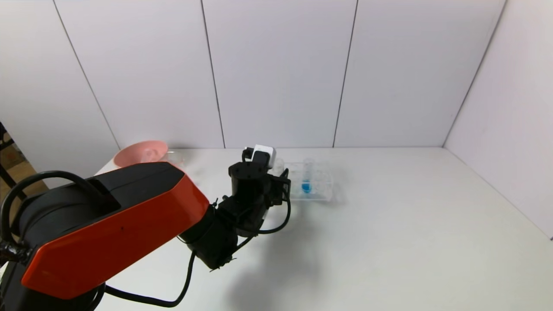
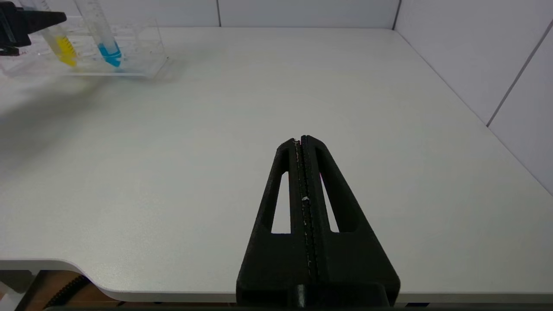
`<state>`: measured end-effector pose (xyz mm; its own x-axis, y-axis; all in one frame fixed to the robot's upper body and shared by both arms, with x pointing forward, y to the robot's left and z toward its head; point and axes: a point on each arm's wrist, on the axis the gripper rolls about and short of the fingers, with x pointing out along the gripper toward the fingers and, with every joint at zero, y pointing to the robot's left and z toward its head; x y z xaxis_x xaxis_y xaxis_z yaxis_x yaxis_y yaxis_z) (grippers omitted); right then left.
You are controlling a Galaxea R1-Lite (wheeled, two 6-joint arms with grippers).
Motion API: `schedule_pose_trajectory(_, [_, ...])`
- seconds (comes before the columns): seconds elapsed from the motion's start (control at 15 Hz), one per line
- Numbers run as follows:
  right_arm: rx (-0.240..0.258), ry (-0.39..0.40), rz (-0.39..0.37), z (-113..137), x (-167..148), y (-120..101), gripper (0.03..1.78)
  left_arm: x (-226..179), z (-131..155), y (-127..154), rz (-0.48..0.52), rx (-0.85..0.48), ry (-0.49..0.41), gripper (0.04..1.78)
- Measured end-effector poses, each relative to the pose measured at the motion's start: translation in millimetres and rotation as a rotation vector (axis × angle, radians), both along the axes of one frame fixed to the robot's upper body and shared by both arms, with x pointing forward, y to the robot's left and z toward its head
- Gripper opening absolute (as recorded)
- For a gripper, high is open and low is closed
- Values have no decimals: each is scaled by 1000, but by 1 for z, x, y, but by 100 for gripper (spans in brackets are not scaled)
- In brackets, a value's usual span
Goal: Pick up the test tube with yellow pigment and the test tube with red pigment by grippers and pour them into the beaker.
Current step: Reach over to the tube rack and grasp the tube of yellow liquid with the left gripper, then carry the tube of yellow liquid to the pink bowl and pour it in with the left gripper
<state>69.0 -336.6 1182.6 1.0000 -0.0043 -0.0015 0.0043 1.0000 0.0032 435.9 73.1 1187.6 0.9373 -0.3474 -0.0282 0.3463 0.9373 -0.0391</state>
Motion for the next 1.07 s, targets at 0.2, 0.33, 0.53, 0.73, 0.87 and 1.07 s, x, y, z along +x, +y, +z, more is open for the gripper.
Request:
schedule_pose_trajectory(0.2, [0,0,0,0,0,0,11,-1,1,0,-2,4,-3,45])
schedule_pose_trajectory(0.33, [0,0,0,0,0,0,11,-2,3,1,10,1,-10,45])
schedule_pose_trajectory(0.53, [0,0,0,0,0,0,11,-2,7,1,27,7,-25,45])
schedule_pose_trajectory(0.73, [0,0,0,0,0,0,11,-2,12,1,30,10,-36,45])
schedule_pose_trajectory(0.87, [0,0,0,0,0,0,11,-2,15,1,31,9,-43,45])
schedule_pose_trajectory(1.07, [0,0,0,0,0,0,11,-1,21,1,30,7,-49,45])
